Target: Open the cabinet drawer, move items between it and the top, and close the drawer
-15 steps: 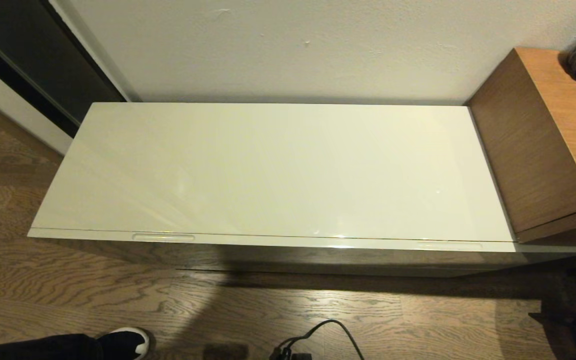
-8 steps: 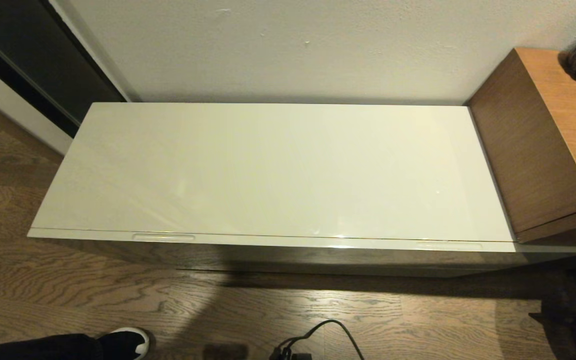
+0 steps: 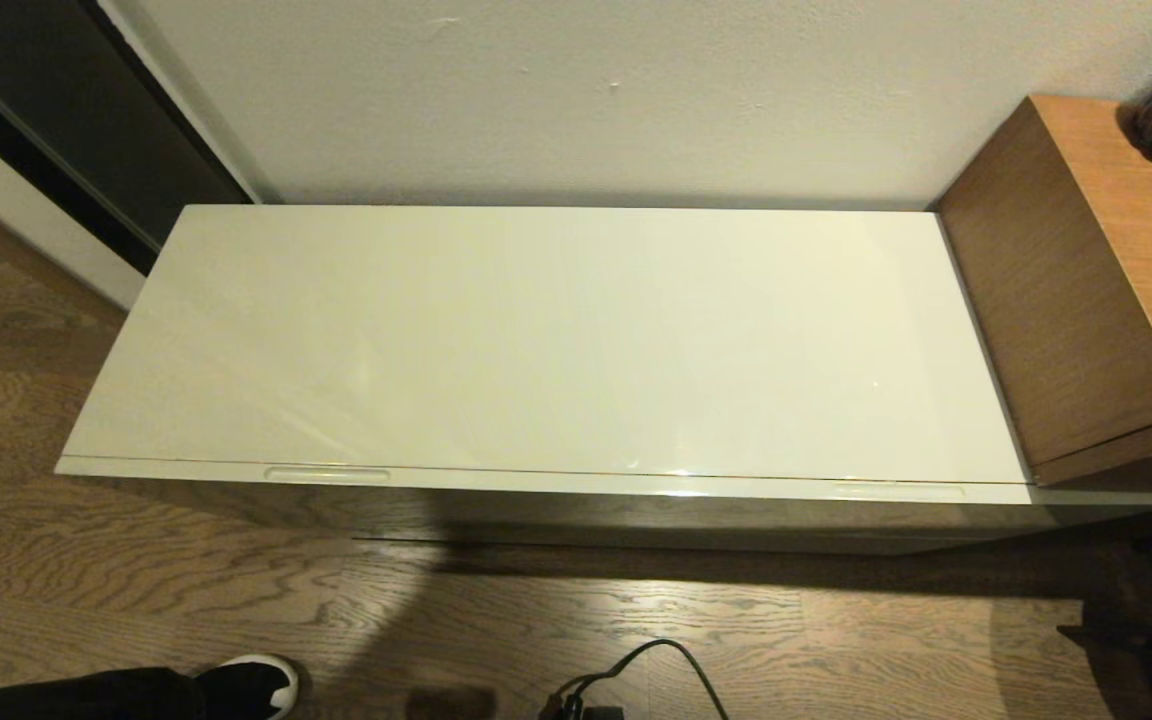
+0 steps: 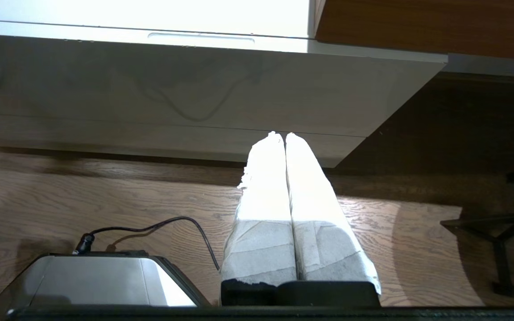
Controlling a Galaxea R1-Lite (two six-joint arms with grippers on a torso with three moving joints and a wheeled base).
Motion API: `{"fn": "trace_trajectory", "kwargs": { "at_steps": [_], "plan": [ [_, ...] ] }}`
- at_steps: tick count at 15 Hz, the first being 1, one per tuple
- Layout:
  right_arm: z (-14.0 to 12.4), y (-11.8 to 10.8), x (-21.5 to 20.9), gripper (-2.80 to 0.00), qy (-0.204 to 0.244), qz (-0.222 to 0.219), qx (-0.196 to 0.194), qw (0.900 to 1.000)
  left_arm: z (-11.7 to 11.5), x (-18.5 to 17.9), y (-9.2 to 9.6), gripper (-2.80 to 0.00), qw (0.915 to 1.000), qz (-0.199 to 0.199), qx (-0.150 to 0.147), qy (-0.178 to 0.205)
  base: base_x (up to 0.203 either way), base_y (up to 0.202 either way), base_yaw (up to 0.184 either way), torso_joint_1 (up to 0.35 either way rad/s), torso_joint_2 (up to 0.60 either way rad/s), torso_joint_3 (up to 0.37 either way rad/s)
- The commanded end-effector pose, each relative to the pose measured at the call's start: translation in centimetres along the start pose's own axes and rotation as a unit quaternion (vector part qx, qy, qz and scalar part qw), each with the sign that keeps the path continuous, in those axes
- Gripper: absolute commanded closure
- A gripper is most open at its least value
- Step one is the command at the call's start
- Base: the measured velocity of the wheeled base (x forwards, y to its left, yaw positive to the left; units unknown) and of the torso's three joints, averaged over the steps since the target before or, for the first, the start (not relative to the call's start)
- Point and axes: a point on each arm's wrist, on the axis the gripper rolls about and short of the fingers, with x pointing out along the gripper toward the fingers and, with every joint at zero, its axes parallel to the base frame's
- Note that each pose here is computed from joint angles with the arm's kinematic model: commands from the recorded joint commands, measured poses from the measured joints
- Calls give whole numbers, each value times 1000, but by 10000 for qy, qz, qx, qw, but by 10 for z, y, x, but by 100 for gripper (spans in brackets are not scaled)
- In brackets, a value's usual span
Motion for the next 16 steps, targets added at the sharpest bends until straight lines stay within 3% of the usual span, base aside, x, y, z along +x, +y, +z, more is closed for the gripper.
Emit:
{"fn": "trace_trajectory", "kwargs": {
  "at_steps": [1,16],
  "plan": [
    [0,0,0,0,17,4,-3,10000,0,0,0,0,10000,-1,1,8,0,0,0,0,0,0],
    [0,0,0,0,17,-3,-3,10000,0,0,0,0,10000,-1,1,7,0,0,0,0,0,0]
  ]
}}
